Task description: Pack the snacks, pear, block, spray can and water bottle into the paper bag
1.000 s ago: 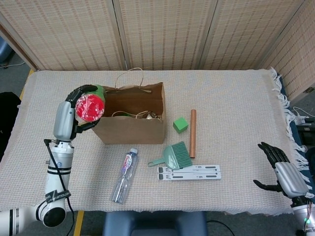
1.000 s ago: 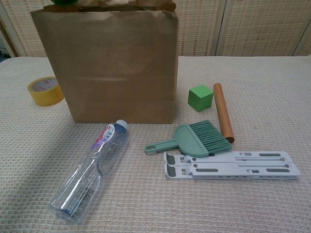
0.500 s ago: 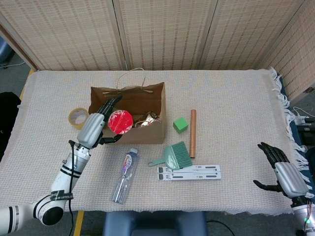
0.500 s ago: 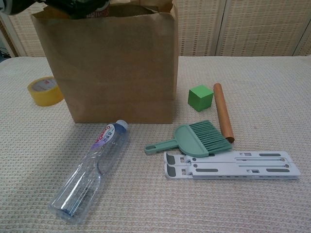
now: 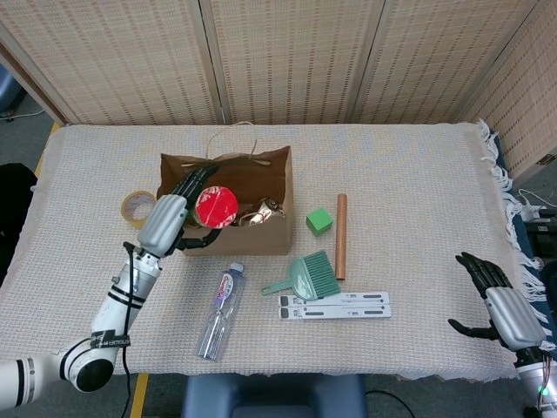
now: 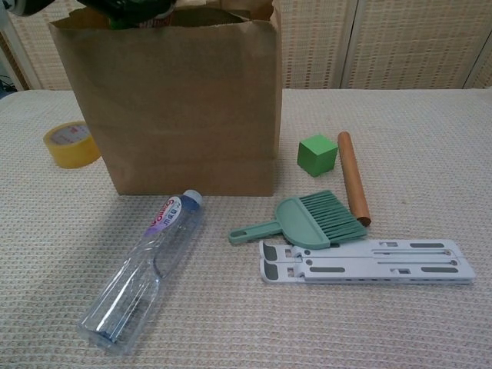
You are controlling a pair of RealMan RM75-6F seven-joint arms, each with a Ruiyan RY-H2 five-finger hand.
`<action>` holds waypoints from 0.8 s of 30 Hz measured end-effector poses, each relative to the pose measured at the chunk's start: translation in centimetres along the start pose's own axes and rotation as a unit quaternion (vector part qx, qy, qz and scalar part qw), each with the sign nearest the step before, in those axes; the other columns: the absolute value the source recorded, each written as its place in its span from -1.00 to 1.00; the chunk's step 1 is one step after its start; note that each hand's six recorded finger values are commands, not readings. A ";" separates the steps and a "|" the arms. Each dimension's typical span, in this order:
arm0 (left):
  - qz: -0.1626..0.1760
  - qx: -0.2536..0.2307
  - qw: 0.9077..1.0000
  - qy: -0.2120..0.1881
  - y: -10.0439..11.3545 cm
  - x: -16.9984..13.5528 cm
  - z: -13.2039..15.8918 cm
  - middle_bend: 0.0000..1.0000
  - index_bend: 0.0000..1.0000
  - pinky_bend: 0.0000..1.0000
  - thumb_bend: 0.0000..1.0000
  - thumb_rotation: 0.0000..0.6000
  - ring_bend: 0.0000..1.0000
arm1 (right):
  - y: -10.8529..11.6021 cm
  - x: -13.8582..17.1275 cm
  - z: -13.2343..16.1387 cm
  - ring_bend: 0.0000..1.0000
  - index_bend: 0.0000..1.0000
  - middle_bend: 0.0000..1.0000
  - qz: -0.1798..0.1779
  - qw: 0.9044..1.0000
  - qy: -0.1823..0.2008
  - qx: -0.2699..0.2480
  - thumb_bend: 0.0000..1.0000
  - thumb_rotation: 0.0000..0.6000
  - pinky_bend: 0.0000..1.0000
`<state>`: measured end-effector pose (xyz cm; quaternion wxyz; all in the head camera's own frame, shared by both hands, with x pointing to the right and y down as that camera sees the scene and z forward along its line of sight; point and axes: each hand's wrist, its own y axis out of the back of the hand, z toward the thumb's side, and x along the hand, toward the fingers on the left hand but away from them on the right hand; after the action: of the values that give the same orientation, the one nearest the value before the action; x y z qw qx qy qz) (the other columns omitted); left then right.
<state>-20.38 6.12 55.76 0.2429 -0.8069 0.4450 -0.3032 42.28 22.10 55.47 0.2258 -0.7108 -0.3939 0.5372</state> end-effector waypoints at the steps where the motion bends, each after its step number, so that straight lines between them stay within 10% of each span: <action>1: -0.002 0.002 1.000 0.002 0.0 0.2 0.0 -1.00 -1.00 -0.83 -0.29 1.00 -1.00 | 0.0 0.0 0.0 -1.00 -1.00 -1.00 0.000 1.000 0.000 0.001 -0.88 1.00 -0.97; 24: -0.022 0.043 0.998 0.049 -0.6 5.2 0.9 -1.00 -1.00 -0.85 -0.35 1.00 -1.00 | 0.1 0.0 -0.1 -1.00 -1.00 -1.00 -0.001 1.000 -0.002 0.004 -0.88 1.00 -0.97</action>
<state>-17.25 2.06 56.96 0.2484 -0.7895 0.4252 -0.3664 42.39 22.01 55.42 0.2284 -0.7083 -0.3926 0.5403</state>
